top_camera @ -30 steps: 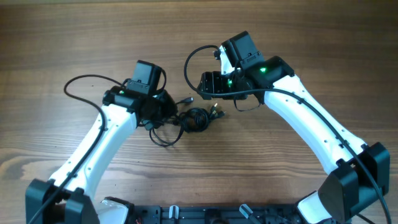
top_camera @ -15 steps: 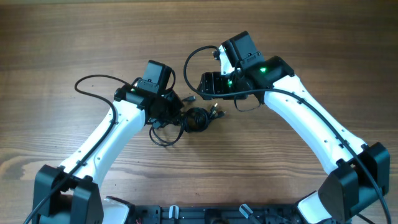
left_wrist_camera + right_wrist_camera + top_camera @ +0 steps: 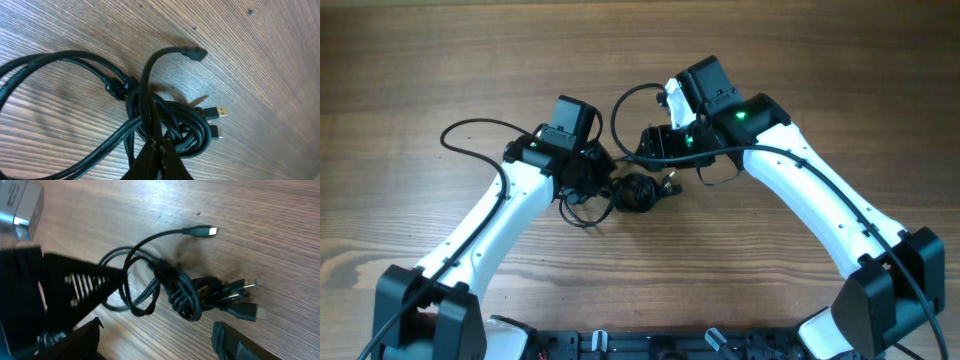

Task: Untangle cables

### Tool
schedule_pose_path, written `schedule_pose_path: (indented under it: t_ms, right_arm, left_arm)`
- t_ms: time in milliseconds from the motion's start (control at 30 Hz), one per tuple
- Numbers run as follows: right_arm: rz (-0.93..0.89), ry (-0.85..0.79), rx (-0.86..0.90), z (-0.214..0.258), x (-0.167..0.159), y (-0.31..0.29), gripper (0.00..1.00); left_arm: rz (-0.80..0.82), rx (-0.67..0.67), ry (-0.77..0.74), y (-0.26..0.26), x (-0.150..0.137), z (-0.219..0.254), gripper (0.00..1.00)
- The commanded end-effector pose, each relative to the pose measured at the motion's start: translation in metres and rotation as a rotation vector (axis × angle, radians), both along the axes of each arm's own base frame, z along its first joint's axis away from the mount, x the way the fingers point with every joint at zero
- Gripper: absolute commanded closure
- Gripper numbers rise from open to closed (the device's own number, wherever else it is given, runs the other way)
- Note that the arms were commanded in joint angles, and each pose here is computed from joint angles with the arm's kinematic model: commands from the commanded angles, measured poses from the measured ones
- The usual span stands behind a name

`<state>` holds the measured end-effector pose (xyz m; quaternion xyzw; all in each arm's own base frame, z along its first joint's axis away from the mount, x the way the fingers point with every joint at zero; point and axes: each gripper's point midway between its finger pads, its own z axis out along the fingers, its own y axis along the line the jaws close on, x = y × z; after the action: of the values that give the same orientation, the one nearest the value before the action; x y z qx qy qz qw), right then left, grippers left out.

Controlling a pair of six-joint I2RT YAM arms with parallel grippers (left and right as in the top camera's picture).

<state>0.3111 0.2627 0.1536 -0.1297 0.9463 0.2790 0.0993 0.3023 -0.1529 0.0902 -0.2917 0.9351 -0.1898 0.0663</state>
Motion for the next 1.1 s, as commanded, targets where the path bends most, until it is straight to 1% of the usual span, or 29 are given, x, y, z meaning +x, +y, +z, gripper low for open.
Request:
schedule_pose_path:
  t_ms: [0,100,167,233,267,333,400,567,667,867,1000,1067]
  right_arm:
    - [0.139,-0.022,0.056,0.003,-0.012,0.011,0.27]
    - [0.249,-0.072,0.082,0.006,-0.017,0.017,0.28]
    - [0.267,-0.083,0.081,0.005,-0.018,0.018,0.31]
    - [0.306,-0.108,0.095,0.007,-0.020,0.025,0.36]
    - [0.320,-0.121,0.099,0.008,-0.020,0.028,0.42]
    - [0.341,-0.143,0.105,0.009,-0.021,0.034,0.50]
    - [0.352,-0.154,0.109,0.008,-0.022,0.040,0.58]
    - [0.348,-0.132,0.084,-0.007,-0.018,0.040,0.68]
    - [0.348,-0.114,0.080,-0.016,-0.017,0.042,0.70]
    - [0.348,-0.078,0.074,-0.034,-0.014,0.045,0.80]
    - [0.353,-0.060,0.081,-0.042,-0.013,0.048,0.81]
    - [0.346,-0.051,0.080,-0.046,-0.012,0.049,0.84]
  left_arm:
    - [0.042,-0.096,0.042,0.003,0.003,0.002,0.96]
    - [0.035,-0.275,0.059,0.001,0.008,0.017,0.96]
    - [0.018,-0.346,0.054,-0.003,0.010,0.025,0.96]
    - [-0.016,-0.410,0.036,-0.010,0.012,0.033,0.96]
    - [-0.028,-0.435,0.028,-0.013,0.013,0.037,0.96]
    - [-0.042,-0.463,0.021,-0.017,0.014,0.041,0.96]
    - [-0.047,-0.473,0.020,-0.019,0.014,0.042,0.96]
    - [-0.053,-0.486,0.020,-0.021,0.013,0.044,0.96]
    - [-0.055,-0.487,0.015,-0.021,0.014,0.044,0.96]
    - [-0.055,-0.484,0.007,-0.017,0.016,0.044,0.96]
    - [-0.057,-0.483,0.005,-0.018,0.016,0.044,0.96]
    - [-0.057,-0.483,0.005,-0.018,0.016,0.044,0.96]
